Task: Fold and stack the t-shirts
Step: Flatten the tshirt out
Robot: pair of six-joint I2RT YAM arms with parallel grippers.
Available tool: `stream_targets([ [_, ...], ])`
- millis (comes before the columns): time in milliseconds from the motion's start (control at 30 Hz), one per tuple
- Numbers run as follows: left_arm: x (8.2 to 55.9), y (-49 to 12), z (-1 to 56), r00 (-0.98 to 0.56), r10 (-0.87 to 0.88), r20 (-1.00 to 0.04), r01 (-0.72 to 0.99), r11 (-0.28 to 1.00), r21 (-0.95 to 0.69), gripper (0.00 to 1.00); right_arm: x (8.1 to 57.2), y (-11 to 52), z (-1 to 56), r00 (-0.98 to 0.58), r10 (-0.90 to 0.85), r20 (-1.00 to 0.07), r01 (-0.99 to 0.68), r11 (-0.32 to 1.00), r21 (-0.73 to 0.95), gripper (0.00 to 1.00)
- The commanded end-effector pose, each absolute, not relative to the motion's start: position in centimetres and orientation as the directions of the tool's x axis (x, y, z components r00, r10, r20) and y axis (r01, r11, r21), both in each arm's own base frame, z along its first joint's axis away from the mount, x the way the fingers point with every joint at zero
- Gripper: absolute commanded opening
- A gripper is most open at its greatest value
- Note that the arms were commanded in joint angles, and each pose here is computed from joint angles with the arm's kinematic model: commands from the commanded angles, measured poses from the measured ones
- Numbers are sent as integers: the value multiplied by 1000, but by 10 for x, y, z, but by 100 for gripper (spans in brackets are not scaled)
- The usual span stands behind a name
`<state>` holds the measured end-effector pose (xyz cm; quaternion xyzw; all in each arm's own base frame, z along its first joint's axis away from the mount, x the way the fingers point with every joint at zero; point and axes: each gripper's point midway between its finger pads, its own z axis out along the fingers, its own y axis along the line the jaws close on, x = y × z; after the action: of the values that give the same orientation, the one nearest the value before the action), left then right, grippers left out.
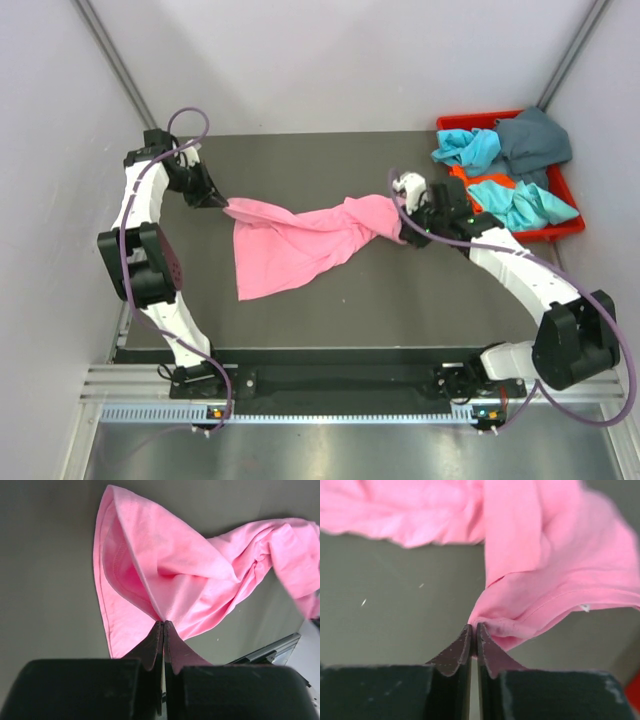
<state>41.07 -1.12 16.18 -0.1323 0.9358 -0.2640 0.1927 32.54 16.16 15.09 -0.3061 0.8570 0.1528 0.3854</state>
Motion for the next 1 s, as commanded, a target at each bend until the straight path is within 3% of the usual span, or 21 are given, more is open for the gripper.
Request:
stream_targets([
  [0,407,-13,179,-883,-337,-327,-105,821,-562,0,298,180,150,-513,-398,-761,-692,716,91,6],
  [100,408,-14,177,-885,-338,-319,-109,818,-564,0,297,179,149,-520,-403,-753,-690,718,92,30],
  [200,408,-14,176,-885,-338,-321,-109,819,-563,0,330,166,174,-466,-374,-802,-623,782,-3,54],
  [267,405,-14,173,-887,-339,-313,-115,819,-562,0,355,157,190,-454,-331,-827,-570,821,-15,57],
  [533,399,-16,167,-890,-346,-297,-128,814,-566,0,413,149,186,-532,-201,-822,-453,888,76,56],
  [733,396,-19,165,-891,-354,-283,-137,805,-577,0,397,133,131,-732,-24,-681,-294,912,284,49],
  [967,394,-16,160,-894,-350,-280,-144,816,-560,0,411,133,129,-729,2,-684,-300,898,322,47],
])
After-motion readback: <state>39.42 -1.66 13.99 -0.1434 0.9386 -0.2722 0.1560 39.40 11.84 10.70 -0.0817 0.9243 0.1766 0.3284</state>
